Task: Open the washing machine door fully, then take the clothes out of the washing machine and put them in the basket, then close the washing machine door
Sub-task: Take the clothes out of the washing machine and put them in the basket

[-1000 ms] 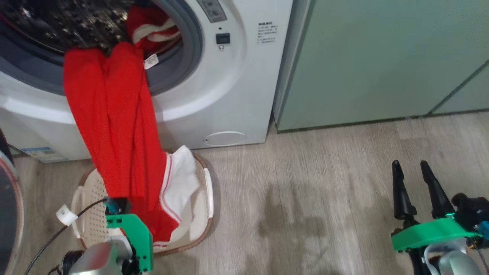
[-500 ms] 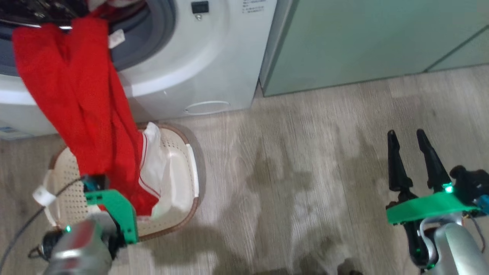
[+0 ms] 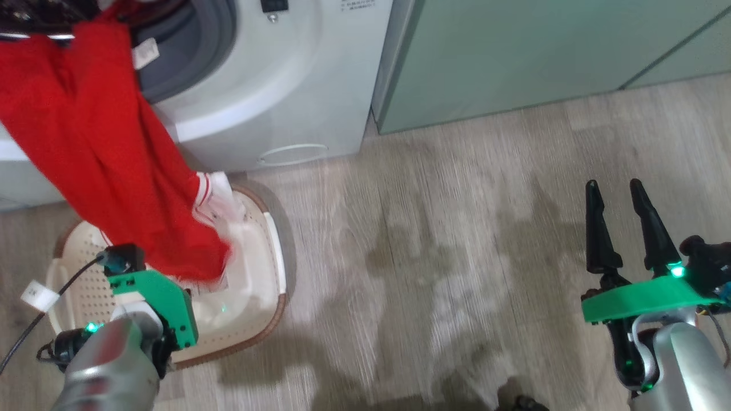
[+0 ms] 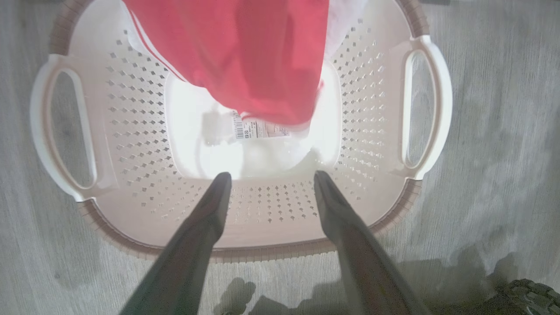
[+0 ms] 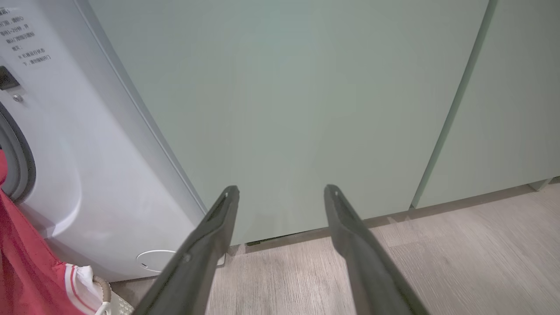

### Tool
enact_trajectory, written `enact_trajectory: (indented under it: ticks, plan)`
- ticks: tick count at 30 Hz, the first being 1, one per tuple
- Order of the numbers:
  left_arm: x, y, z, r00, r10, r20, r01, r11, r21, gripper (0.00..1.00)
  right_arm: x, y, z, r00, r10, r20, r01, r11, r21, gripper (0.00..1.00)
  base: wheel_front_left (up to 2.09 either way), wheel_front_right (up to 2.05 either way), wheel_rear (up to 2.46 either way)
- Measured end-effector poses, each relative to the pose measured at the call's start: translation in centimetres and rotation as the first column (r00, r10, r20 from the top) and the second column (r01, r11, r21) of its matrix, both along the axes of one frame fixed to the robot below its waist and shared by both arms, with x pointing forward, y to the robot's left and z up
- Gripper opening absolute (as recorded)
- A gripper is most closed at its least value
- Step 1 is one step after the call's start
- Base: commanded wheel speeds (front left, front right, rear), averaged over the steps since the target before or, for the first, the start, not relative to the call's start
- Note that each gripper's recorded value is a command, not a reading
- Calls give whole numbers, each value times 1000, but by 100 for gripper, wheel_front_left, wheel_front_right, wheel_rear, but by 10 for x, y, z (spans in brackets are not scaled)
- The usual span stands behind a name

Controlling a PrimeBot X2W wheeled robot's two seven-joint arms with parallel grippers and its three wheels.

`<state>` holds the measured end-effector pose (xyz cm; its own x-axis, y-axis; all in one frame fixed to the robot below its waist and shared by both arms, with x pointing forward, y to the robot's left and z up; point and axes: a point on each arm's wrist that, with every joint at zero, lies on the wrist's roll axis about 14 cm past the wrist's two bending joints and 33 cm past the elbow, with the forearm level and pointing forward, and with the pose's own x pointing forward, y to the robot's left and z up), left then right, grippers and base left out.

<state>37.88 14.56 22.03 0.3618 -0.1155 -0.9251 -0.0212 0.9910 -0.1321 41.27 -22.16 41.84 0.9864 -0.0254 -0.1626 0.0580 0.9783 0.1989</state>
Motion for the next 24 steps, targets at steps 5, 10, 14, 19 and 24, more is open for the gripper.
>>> enact_trajectory:
  ticks: [5,10,14,19,24]
  plan:
    - [4,4,19,994,12,110,-11,1000,-6,100,-2,1,16,999,0,42,-1,1000,5,100,0,0,0]
    - [4,4,43,975,14,223,-8,1000,-27,100,-18,5,25,998,4,59,-5,1000,15,100,0,0,0]
    - [4,8,64,948,20,318,-12,1000,-28,100,-34,5,31,997,-1,72,-1,1000,22,100,0,0,0]
    - [-1,11,89,904,37,425,-23,999,-39,100,-51,5,41,995,-8,97,5,999,32,100,0,0,0]
    - [-12,18,107,866,65,496,-45,998,-51,100,-71,4,45,994,-19,111,14,999,44,100,0,0,0]
